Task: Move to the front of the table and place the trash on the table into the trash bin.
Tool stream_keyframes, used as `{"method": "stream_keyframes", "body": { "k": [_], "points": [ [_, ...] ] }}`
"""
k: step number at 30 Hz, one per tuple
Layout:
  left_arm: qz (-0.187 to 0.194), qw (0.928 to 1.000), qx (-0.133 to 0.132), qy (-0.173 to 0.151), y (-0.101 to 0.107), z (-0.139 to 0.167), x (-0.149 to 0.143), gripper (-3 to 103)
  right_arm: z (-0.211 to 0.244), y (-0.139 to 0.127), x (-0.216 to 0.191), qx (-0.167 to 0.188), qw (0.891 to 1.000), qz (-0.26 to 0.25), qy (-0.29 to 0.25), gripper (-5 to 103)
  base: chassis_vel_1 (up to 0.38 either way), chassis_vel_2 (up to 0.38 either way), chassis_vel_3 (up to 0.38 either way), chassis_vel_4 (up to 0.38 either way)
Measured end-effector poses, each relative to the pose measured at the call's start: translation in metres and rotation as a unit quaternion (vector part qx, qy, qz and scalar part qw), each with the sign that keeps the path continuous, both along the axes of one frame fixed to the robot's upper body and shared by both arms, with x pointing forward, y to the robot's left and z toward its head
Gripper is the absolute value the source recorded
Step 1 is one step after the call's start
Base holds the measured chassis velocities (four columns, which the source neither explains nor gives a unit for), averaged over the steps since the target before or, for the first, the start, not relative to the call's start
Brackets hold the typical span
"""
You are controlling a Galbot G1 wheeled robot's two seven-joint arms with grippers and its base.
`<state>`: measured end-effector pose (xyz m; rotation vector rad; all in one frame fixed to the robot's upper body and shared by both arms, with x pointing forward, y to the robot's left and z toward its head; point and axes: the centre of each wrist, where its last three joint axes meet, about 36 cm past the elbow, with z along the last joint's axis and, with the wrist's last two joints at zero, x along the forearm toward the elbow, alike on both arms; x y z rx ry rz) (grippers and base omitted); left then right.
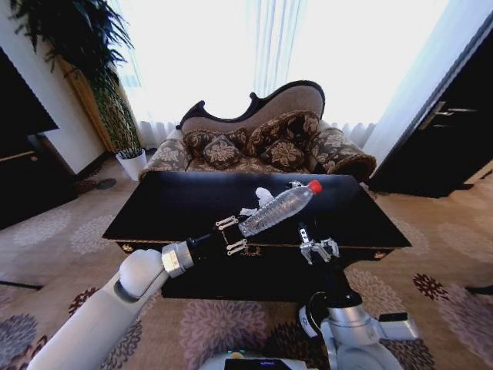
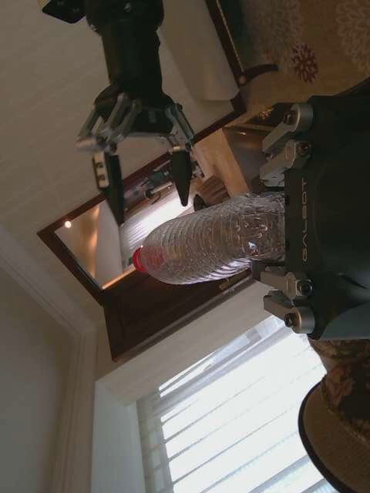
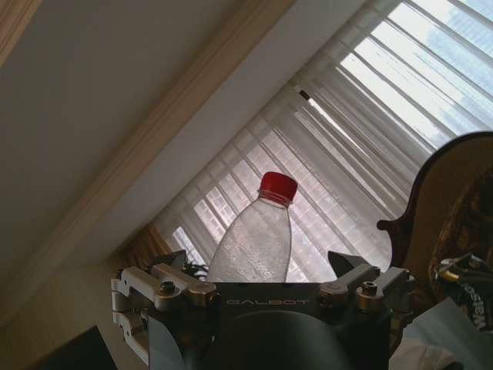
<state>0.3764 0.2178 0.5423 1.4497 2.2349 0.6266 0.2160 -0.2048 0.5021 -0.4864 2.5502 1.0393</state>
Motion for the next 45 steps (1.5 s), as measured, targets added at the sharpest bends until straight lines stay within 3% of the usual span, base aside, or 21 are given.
{"method": "stream_keyframes", "body": {
  "k": [4, 7, 10, 17, 32, 34, 36, 40, 42, 45],
  "points": [
    [-0.004, 1.0000, -0.003, -0.006, -0.007, -0.006, 0.000, 39, -0.001, 0.004, -0.002, 0.020, 1.000, 0.008, 0.012, 100, 0.000, 0.000, 0.000, 0.000],
    [-0.008, 0.9998, -0.014, -0.008, -0.015, -0.007, -0.001, 39, -0.002, 0.012, -0.004, 0.063, 0.997, 0.031, 0.037, 100, 0.000, 0.000, 0.000, 0.000],
    [-0.011, 0.9998, -0.015, -0.009, -0.018, -0.007, -0.001, 39, -0.002, 0.015, -0.005, 0.084, 0.994, 0.042, 0.053, 100, 0.000, 0.000, 0.000, 0.000],
    [-0.028, 0.9994, 0.012, -0.016, -0.023, -0.020, 0.001, 39, -0.001, 0.018, -0.003, 0.099, 0.992, 0.054, 0.050, 100, 0.000, 0.000, 0.000, 0.000],
    [-0.050, 0.9987, 0.000, 0.010, -0.038, -0.020, -0.001, 37, 0.001, 0.015, 0.001, 0.061, 0.997, 0.049, 0.018, 103, 0.000, 0.000, 0.000, 0.000],
    [-0.054, 0.9983, -0.007, 0.020, -0.039, -0.019, -0.004, 37, 0.002, 0.015, 0.002, 0.052, 0.998, 0.046, 0.014, 96, 0.000, 0.000, 0.000, 0.000],
    [-0.056, 0.9981, -0.010, 0.023, -0.040, -0.018, -0.005, 37, 0.001, 0.014, 0.003, 0.047, 0.998, 0.044, 0.013, 96, 0.000, 0.000, 0.000, 0.000],
    [-0.058, 0.9980, -0.009, 0.022, -0.036, -0.014, -0.007, 37, -0.001, 0.014, 0.003, 0.041, 0.998, 0.041, 0.015, 75, 0.000, 0.000, 0.000, 0.000],
    [-0.058, 0.9980, -0.009, 0.022, -0.035, -0.013, -0.008, 37, -0.001, 0.014, 0.003, 0.040, 0.998, 0.040, 0.015, 75, 0.000, 0.000, 0.000, 0.000],
    [-0.058, 0.9981, -0.005, 0.019, -0.029, -0.011, -0.010, 37, 0.000, 0.013, 0.003, 0.042, 0.998, 0.038, 0.021, 59, 0.000, 0.000, 0.000, 0.000]
  ]
}}
